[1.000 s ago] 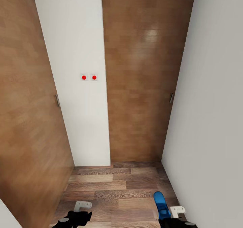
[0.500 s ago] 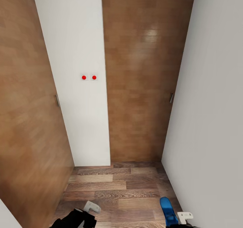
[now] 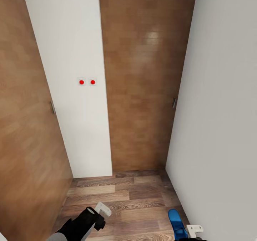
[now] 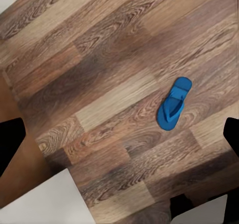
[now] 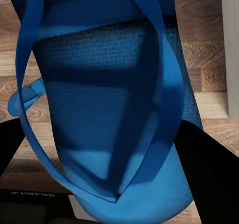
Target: In the bedroom, move the book from the bed onto either nightstand, and place the two sandals side by side next to the bed.
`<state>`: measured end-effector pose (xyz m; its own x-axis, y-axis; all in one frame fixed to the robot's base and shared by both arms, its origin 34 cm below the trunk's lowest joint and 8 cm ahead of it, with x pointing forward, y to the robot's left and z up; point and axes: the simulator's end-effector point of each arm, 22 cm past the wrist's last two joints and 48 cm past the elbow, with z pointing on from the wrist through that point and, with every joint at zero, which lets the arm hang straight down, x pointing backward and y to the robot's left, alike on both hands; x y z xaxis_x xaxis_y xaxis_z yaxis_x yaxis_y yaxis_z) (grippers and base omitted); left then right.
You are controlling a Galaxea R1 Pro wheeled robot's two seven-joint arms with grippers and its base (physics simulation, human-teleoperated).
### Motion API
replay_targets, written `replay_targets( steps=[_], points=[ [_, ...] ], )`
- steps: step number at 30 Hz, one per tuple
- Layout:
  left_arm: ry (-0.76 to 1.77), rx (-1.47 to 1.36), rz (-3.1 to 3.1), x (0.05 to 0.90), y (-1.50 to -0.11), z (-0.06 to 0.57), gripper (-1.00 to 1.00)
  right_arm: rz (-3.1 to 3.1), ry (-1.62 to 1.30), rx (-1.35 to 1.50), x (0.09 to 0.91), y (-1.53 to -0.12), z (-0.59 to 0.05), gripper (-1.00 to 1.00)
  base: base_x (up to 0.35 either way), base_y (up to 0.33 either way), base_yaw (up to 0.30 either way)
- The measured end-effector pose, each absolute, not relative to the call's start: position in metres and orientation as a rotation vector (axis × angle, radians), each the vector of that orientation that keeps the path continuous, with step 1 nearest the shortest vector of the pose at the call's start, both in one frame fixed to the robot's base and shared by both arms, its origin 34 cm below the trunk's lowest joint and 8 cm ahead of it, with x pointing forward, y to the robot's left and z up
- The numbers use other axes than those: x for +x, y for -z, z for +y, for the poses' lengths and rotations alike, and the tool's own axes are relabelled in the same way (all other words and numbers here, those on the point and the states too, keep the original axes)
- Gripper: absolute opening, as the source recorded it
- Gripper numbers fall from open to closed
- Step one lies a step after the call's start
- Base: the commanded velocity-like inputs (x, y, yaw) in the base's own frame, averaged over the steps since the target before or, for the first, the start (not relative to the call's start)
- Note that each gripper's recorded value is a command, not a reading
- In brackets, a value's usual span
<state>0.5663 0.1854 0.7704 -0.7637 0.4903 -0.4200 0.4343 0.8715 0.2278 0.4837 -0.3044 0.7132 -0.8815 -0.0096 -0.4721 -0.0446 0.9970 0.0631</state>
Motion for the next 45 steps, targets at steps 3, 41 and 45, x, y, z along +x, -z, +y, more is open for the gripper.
replay_targets(
  steps=[3,41,45],
  points=[
    [-0.162,0.68,2.559,0.5685,-0.7727,0.1841,1.0,2.649,-0.099,-0.038,0.4837,-0.7132,-0.3043,-1.0,0.0,0.0,-0.034],
    [-0.16,0.69,2.546,0.5713,-0.7769,0.1766,1.0,2.649,-0.116,-0.04,0.4828,-0.7126,-0.2958,-1.0,0.0,0.0,-0.143],
    [-0.162,0.69,2.545,0.5714,-0.777,0.1768,1.0,2.649,-0.117,-0.04,0.4829,-0.7126,-0.2957,-1.0,0.0,0.0,-0.008]
  ],
)
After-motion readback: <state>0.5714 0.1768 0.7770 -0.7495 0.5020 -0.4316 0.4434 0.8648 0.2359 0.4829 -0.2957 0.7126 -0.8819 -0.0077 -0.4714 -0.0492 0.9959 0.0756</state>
